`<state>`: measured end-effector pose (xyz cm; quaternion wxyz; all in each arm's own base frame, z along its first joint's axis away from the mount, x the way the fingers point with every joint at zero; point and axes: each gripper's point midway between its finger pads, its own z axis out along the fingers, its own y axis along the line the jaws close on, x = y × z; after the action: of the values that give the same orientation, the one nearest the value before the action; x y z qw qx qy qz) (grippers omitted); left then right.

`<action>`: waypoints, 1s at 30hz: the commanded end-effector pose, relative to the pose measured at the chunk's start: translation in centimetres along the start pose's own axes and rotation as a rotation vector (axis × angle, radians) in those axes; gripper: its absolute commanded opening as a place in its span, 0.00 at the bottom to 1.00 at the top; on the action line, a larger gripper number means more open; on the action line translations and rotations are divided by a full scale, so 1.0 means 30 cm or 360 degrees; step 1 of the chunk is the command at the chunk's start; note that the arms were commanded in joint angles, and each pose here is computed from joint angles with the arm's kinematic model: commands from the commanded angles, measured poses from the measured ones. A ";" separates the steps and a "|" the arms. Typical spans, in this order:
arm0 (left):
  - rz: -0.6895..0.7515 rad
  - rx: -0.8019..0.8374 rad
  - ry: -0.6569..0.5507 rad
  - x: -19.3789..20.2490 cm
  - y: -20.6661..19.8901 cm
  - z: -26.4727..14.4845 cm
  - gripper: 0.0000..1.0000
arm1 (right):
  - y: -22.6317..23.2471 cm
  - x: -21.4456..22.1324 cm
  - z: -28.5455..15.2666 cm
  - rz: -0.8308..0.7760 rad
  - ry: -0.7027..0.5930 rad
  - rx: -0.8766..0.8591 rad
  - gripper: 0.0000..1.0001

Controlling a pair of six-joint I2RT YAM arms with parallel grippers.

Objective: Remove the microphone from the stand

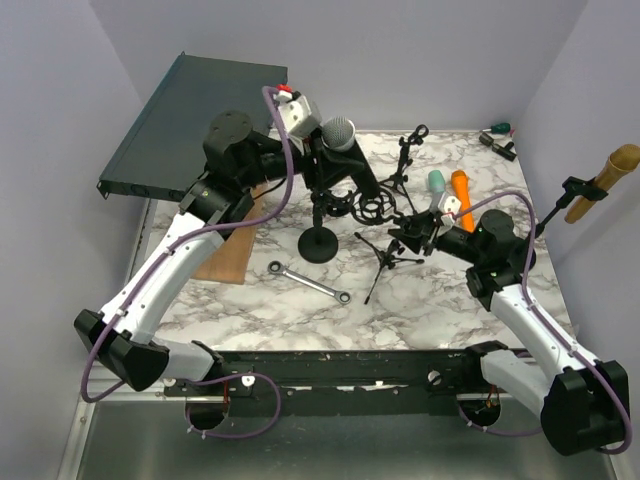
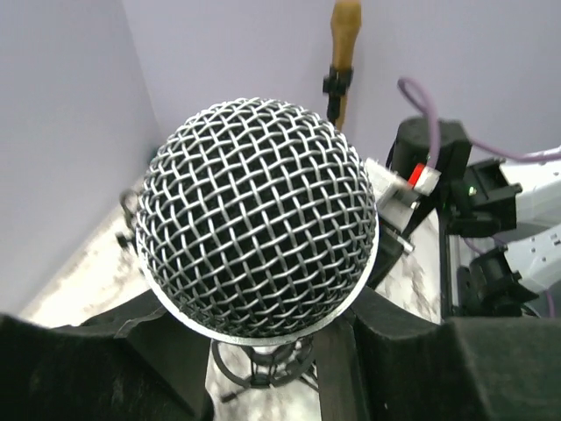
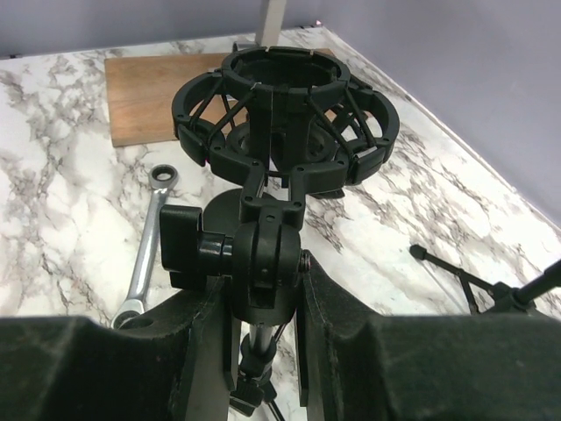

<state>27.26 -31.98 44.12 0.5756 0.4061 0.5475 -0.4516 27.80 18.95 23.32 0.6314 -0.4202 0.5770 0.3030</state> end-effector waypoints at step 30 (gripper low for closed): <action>0.0097 -0.0077 -0.0062 -0.223 -0.094 -0.136 0.00 | 0.010 -0.481 -0.099 0.0164 0.0072 -0.0018 0.86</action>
<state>23.27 -28.11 50.17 0.6188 0.4122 0.5236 -0.4159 25.06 17.17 34.76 0.6170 -0.3985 0.6153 0.2861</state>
